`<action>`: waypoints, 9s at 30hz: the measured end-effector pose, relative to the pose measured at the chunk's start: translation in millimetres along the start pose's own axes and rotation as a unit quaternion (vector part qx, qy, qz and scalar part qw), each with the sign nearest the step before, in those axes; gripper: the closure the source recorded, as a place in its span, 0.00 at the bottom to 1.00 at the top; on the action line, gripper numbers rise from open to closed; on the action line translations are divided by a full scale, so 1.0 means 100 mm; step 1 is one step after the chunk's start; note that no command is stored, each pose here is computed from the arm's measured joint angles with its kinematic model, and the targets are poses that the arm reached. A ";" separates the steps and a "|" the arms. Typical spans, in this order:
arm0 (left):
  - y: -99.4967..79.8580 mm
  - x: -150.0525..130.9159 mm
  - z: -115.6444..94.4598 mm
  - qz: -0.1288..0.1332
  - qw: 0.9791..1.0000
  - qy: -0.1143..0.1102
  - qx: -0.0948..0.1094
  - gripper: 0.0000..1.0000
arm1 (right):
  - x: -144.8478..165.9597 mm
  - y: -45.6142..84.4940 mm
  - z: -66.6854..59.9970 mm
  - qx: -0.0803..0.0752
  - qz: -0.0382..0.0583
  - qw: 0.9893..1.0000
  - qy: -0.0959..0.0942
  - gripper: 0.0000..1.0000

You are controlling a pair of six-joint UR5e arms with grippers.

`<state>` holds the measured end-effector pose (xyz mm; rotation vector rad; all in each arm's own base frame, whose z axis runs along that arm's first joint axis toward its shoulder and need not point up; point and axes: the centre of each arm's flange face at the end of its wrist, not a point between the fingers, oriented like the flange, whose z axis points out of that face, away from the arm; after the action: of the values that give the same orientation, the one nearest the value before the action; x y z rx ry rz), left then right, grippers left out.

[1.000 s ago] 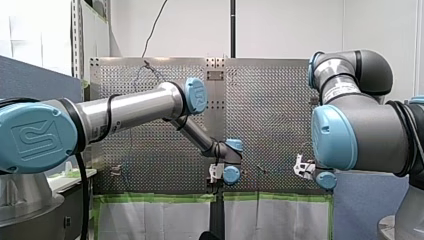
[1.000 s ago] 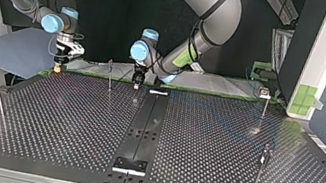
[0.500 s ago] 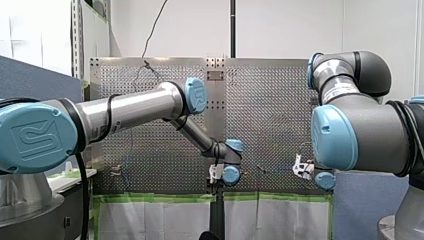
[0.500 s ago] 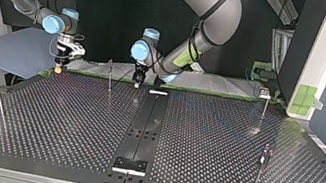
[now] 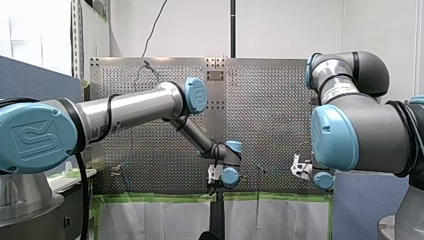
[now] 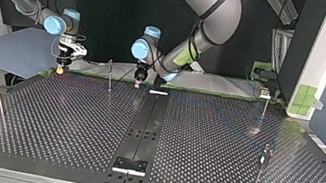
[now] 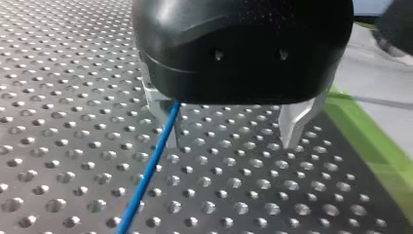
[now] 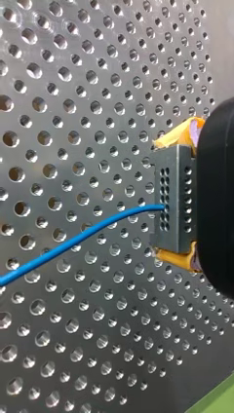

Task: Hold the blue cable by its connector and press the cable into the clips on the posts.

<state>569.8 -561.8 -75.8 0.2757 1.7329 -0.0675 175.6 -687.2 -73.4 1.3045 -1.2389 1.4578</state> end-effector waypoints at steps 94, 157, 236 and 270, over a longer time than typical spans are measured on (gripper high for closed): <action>-0.87 -0.02 -1.10 -0.080 0.985 -0.007 0.151 0.00 | -0.07 -0.31 -0.04 0.021 0.006 1.000 -0.012 1.00; -0.42 -0.84 -1.43 -0.117 0.989 -0.032 0.088 0.00 | -0.11 -0.37 -0.07 0.022 0.009 0.999 -0.027 1.00; 1.09 -1.88 -3.69 -0.109 0.992 0.027 0.054 0.00 | 0.84 -0.60 -0.36 0.025 -0.006 1.000 -0.016 1.00; 1.69 -2.05 -4.47 -0.186 0.977 -0.092 0.045 0.00 | 1.98 -0.97 -0.91 0.011 0.022 1.000 0.007 1.00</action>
<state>208.2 -339.1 224.2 0.0071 1.5802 -0.4331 222.6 -587.1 138.6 1.2858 -1.2528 1.5128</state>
